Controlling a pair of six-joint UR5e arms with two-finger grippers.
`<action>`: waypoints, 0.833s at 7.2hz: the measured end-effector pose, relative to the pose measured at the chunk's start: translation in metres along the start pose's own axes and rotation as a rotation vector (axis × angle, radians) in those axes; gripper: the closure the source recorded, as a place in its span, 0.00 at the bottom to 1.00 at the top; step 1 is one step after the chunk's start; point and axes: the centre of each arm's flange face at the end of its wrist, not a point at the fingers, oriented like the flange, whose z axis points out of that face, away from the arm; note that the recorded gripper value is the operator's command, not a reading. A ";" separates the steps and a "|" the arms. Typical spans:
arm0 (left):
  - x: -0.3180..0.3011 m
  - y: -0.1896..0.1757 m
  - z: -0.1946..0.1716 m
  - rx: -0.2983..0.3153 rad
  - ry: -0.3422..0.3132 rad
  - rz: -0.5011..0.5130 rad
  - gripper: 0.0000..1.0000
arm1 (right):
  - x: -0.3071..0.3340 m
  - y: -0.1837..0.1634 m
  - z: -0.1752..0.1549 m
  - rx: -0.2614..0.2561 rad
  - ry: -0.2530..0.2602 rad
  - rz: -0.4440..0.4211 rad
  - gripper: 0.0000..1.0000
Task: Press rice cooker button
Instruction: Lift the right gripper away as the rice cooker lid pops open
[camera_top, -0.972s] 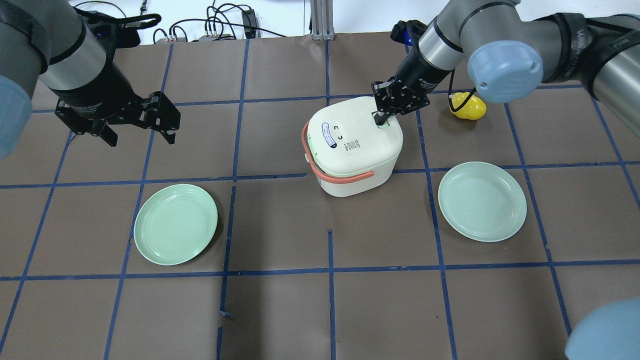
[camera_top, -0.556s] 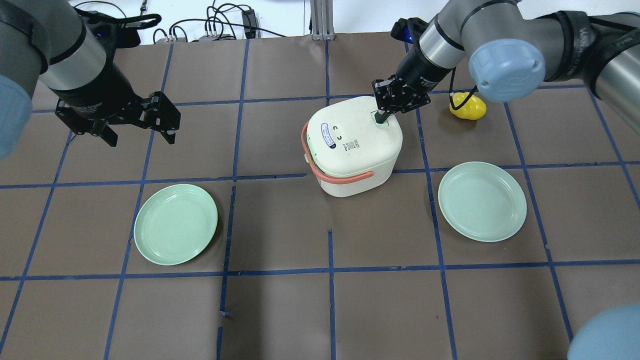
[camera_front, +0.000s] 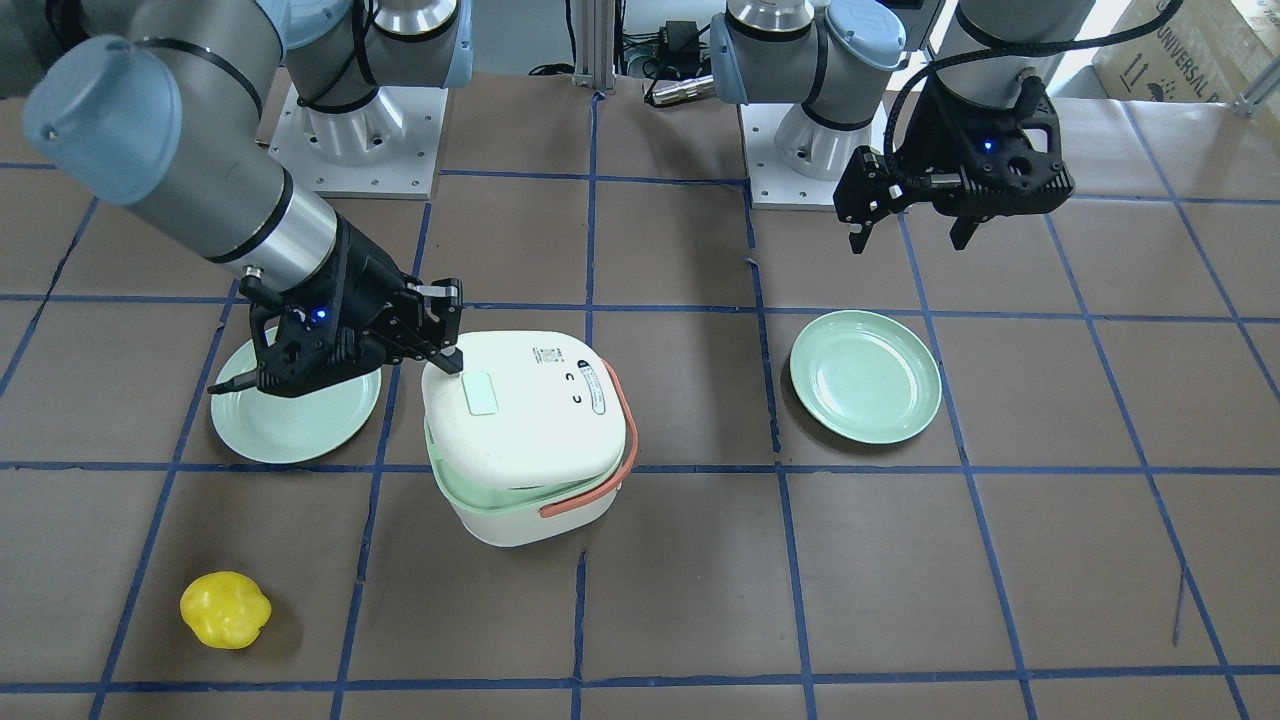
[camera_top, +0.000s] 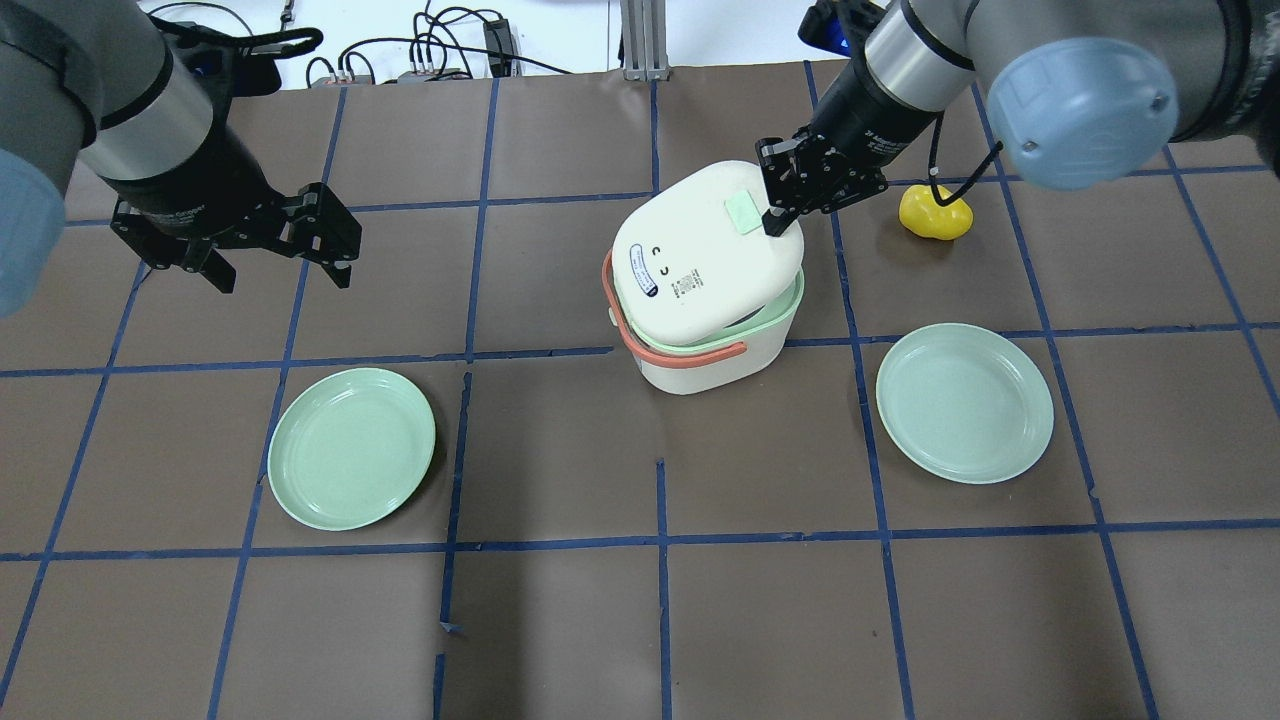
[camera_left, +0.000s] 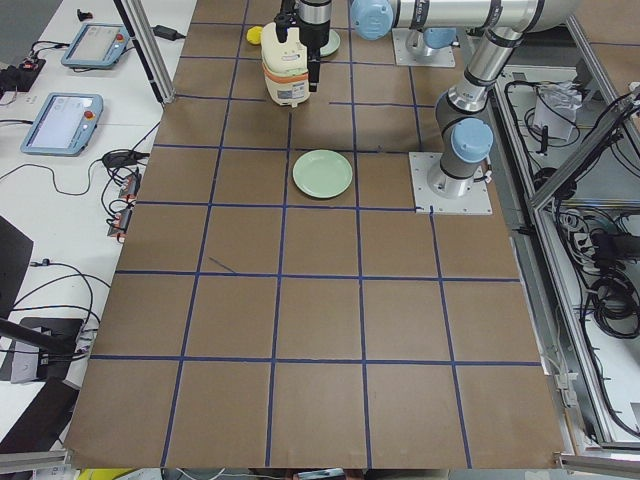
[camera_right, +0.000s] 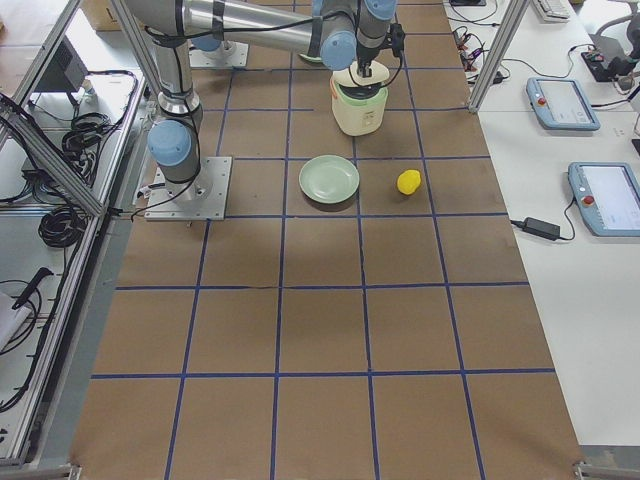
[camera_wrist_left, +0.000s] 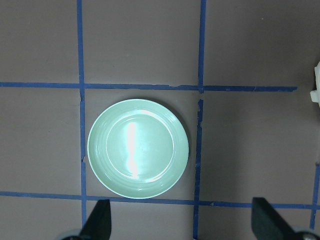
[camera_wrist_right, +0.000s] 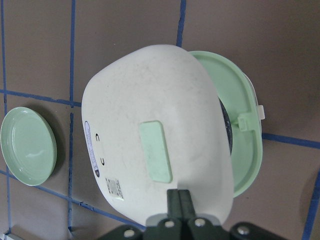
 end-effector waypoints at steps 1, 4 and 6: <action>0.000 0.000 0.000 0.000 0.000 0.000 0.00 | -0.004 0.009 -0.015 0.008 0.031 0.001 0.13; 0.000 0.000 0.000 0.000 0.000 0.000 0.00 | -0.005 0.034 -0.065 0.093 0.138 0.068 0.00; 0.000 0.000 0.000 -0.001 0.000 0.000 0.00 | 0.006 0.049 -0.085 0.125 0.290 0.091 0.00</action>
